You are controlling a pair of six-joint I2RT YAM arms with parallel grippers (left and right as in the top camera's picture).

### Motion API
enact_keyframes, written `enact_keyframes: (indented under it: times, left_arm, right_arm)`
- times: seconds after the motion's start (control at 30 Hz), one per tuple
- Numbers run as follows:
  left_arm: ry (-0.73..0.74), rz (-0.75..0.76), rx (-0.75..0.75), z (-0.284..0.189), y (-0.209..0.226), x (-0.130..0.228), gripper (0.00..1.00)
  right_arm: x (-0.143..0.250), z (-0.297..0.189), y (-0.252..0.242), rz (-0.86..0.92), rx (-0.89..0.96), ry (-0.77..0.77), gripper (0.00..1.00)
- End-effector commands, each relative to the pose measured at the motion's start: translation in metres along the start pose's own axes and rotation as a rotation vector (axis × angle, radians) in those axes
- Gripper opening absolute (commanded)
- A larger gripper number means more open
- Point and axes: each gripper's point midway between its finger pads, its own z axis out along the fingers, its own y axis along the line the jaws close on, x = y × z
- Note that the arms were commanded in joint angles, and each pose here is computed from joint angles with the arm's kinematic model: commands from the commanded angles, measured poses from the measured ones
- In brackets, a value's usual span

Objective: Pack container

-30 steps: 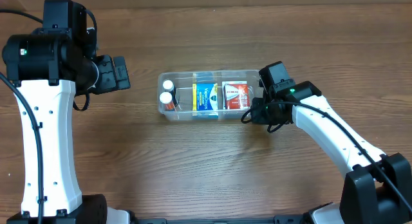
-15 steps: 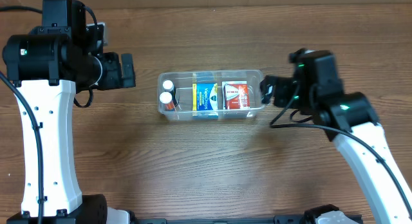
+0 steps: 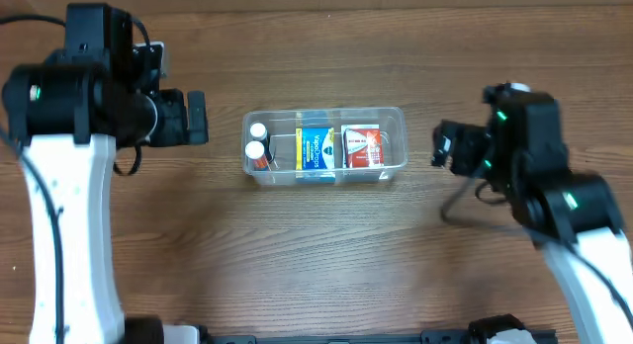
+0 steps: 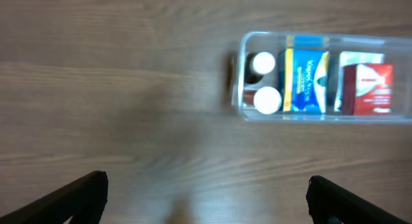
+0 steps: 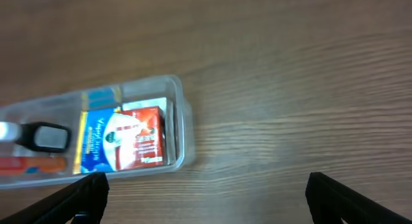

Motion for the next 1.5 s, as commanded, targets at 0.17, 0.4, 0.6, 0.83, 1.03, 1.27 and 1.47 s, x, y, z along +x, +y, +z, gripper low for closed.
enact_keyframes:
  times: [0.17,0.4,0.6,0.83,1.03,1.27,1.47]
  left_arm:
    - [-0.492,0.003,0.002,-0.092,0.013,0.116,1.0]
    - [-0.636,-0.076,-0.046,-0.071,0.038,0.169,1.0]
    - [-0.541,-0.072,-0.066,-0.051,0.042,0.186,1.0]
    - [-0.525,-0.071,-0.069,-0.049,0.042,0.19,1.0]
    - [-0.525,-0.071,-0.068,-0.049,0.042,0.19,1.0]
    - [-0.525,-0.071,-0.069,-0.049,0.042,0.19,1.0]
    - [-0.525,-0.071,-0.069,-0.049,0.042,0.19,1.0]
  right_arm:
    - [0.057,-0.05,-0.029,0.028,-0.025,-0.206,1.0]
    - [0.089,-0.046,-0.04,0.024,0.004,-0.117,1.0]
    - [0.09,-0.046,-0.04,0.024,0.005,-0.115,1.0]
    - [0.09,-0.046,-0.04,0.024,0.005,-0.115,1.0]
    - [0.09,-0.047,-0.04,0.024,0.004,-0.117,1.0]
    - [0.086,-0.052,-0.045,-0.056,-0.018,-0.283,1.0]
    - [0.112,-0.02,-0.037,-0.122,-0.153,-0.474,1.0]
